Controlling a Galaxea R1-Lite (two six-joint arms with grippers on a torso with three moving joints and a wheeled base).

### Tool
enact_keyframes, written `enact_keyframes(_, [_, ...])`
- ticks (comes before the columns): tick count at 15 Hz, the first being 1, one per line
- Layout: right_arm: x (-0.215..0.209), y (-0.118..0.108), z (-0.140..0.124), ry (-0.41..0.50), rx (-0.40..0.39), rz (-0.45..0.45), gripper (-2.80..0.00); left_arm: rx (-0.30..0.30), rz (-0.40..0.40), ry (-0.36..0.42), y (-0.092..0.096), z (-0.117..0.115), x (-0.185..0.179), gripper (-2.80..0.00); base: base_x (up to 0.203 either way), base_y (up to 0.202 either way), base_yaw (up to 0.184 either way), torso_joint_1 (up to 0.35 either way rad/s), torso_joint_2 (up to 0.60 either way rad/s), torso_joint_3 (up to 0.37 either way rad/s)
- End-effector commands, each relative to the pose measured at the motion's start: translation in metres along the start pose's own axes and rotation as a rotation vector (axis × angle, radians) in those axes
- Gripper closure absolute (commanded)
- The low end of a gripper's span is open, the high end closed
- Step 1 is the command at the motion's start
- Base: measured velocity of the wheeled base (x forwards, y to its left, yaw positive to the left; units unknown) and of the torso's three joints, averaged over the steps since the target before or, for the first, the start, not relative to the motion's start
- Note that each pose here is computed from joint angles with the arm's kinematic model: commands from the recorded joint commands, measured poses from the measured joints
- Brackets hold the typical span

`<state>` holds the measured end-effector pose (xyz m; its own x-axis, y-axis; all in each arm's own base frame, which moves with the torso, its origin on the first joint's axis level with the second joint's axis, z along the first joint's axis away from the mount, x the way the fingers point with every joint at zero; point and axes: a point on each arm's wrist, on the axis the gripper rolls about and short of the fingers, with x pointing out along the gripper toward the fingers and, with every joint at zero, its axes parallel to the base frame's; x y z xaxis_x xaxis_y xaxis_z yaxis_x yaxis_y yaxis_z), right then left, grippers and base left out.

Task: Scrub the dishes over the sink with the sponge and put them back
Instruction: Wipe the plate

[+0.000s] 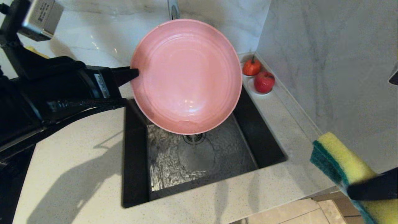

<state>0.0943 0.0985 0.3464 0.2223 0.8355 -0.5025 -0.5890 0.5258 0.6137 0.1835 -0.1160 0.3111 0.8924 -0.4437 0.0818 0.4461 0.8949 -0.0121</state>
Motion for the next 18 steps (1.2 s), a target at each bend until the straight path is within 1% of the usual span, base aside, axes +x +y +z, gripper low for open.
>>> enact_keyframes(1, [0.019,0.005,0.017,0.030,-0.007,-0.030,0.00,0.000,-0.009,0.037,-0.012,-0.013,0.020,0.00,0.000,0.000,0.000,0.000,0.00,0.000])
enact_keyframes(2, [0.024,0.008,0.021,0.031,-0.015,-0.042,0.00,0.001,0.006,0.044,-0.015,-0.016,0.025,0.00,0.000,0.000,0.000,0.000,0.00,0.000])
enact_keyframes(4, [0.039,0.014,0.029,0.029,-0.039,-0.115,0.00,-0.001,0.014,0.045,-0.021,-0.022,0.034,0.00,0.000,0.000,0.000,0.000,0.00,0.000])
enact_keyframes(6, [0.051,0.022,0.037,-0.002,-0.046,-0.179,0.00,0.001,0.012,0.053,-0.024,-0.024,0.038,0.00,0.000,0.000,0.000,0.000,0.00,0.000])
enact_keyframes(9, [0.070,0.030,0.058,-0.057,0.006,-0.251,0.00,-0.002,0.050,0.055,-0.026,-0.026,0.046,0.00,0.000,0.000,0.000,0.000,0.00,0.000])
enact_keyframes(10, [0.080,0.030,0.062,-0.061,0.030,-0.281,0.00,-0.004,0.052,0.050,-0.026,-0.028,0.048,0.00,0.000,0.000,0.000,0.000,0.00,0.000])
enact_keyframes(11, [0.091,0.028,0.062,-0.045,0.042,-0.300,0.00,-0.005,0.054,0.040,-0.027,-0.029,0.051,0.00,0.000,0.000,0.000,0.000,0.00,0.000])
enact_keyframes(13, [0.105,0.026,0.063,-0.017,0.050,-0.314,0.00,-0.002,0.079,0.035,-0.028,-0.033,0.058,0.00,0.000,0.000,0.000,0.000,0.00,0.000])
enact_keyframes(14, [0.108,0.026,0.063,-0.012,0.050,-0.312,0.00,-0.003,0.079,0.026,-0.030,-0.033,0.058,0.00,0.000,0.000,0.000,0.000,0.00,0.000])
enact_keyframes(15, [0.119,0.026,0.062,0.014,0.051,-0.315,0.00,-0.005,0.073,0.011,-0.033,-0.033,0.058,0.00,0.000,0.000,0.000,0.000,0.00,0.000])
enact_keyframes(16, [0.127,0.027,0.062,0.022,0.067,-0.312,0.00,-0.004,0.071,0.010,-0.035,-0.033,0.058,0.00,0.000,0.000,0.000,0.000,0.00,0.000])
enact_keyframes(18, [0.135,0.026,0.064,0.013,0.073,-0.307,0.00,0.014,0.080,0.009,-0.037,-0.035,0.057,0.00,0.000,0.000,0.000,0.000,0.00,0.000])
